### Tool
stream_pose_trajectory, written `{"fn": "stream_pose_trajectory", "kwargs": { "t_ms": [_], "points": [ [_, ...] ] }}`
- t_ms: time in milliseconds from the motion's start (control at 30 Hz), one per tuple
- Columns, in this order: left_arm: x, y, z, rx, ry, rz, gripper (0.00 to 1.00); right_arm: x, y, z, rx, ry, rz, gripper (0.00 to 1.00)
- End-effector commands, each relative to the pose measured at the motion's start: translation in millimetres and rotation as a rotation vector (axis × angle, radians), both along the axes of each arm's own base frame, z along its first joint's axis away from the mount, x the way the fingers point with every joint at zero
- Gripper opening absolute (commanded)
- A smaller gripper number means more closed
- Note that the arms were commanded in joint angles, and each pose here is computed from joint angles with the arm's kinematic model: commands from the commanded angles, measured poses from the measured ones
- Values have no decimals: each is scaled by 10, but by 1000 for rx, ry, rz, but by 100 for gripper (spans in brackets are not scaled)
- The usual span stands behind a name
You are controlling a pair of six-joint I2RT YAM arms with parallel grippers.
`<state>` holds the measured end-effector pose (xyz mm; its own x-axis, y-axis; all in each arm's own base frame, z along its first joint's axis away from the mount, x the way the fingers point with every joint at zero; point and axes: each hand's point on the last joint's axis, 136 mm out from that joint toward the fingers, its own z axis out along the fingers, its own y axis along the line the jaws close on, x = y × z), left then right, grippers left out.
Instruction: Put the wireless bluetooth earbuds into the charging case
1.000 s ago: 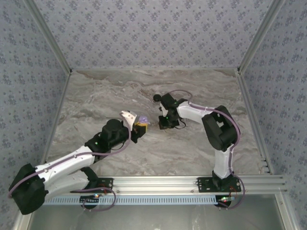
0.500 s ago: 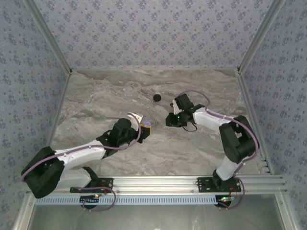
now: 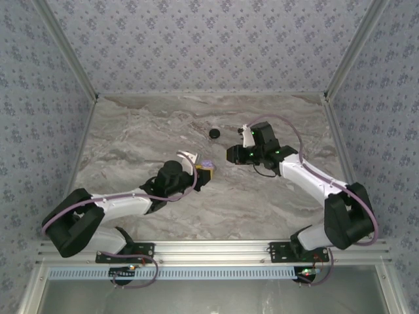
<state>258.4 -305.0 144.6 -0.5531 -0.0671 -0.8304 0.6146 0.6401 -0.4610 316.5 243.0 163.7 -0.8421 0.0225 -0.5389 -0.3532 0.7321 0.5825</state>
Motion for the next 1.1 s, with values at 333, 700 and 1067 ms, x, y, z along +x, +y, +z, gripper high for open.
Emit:
{"fn": "stream_pose_trajectory", "kwargs": {
  "t_ms": [333, 700, 1067],
  "points": [
    [-10, -159, 565, -233, -149, -52, 23, -105, 169, 895, 146, -166, 81, 21],
    [-52, -260, 891, -310, -238, -116, 22, -209, 293, 1343, 189, -259, 134, 22],
    [-36, -311, 1135, -370, -281, -130, 22, -324, 397, 1518, 208, -311, 173, 22]
  ]
}}
